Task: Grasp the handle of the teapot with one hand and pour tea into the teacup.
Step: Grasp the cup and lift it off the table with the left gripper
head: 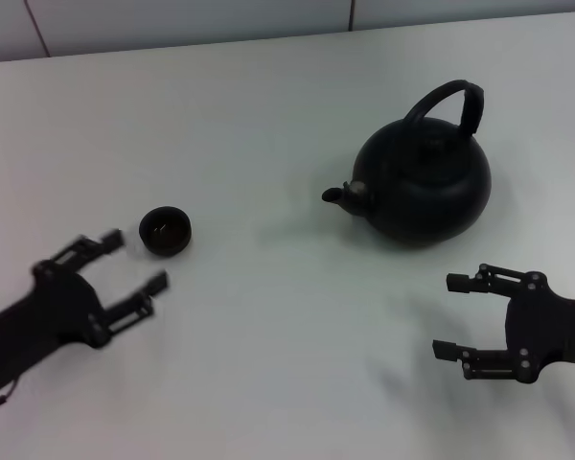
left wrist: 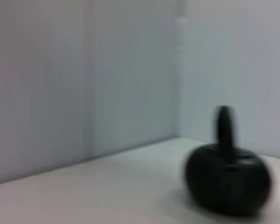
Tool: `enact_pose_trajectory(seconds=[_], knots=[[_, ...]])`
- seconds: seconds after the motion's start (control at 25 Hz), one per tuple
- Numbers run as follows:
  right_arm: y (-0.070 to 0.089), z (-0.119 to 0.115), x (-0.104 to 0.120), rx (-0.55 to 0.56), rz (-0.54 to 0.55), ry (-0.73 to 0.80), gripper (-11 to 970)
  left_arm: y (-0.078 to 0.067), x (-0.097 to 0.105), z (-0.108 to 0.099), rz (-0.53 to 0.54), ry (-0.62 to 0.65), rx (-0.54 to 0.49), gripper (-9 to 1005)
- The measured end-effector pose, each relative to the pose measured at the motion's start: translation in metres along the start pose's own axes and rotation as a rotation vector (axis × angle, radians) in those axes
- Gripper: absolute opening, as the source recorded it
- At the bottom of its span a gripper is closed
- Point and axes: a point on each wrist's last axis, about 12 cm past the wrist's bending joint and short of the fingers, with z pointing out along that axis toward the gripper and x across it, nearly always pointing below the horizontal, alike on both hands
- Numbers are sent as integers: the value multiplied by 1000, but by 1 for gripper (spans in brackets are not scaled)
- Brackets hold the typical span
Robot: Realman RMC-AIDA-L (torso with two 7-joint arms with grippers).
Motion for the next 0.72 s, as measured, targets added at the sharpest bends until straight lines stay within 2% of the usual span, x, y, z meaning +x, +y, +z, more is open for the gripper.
enact_pose_trajectory(seconds=[0.08,0.12,0.2,0.56,0.72], knots=[[0,0,0,1,0,0,824,0,0,0,0,0,0,787],[0,0,0,1,0,-1,824,2,5,-3,-5,-20,-84,787],[-2,1,-1,3,-1,-1,824,2,7,-4,12,-38,-130,786],[-6,4,-5,-1,-8,-5,824,1,7,-2,11,-43,-134,782],[-7,5,-5,-2,-9,-6,824,5,10,0,22,-5,-154,781]])
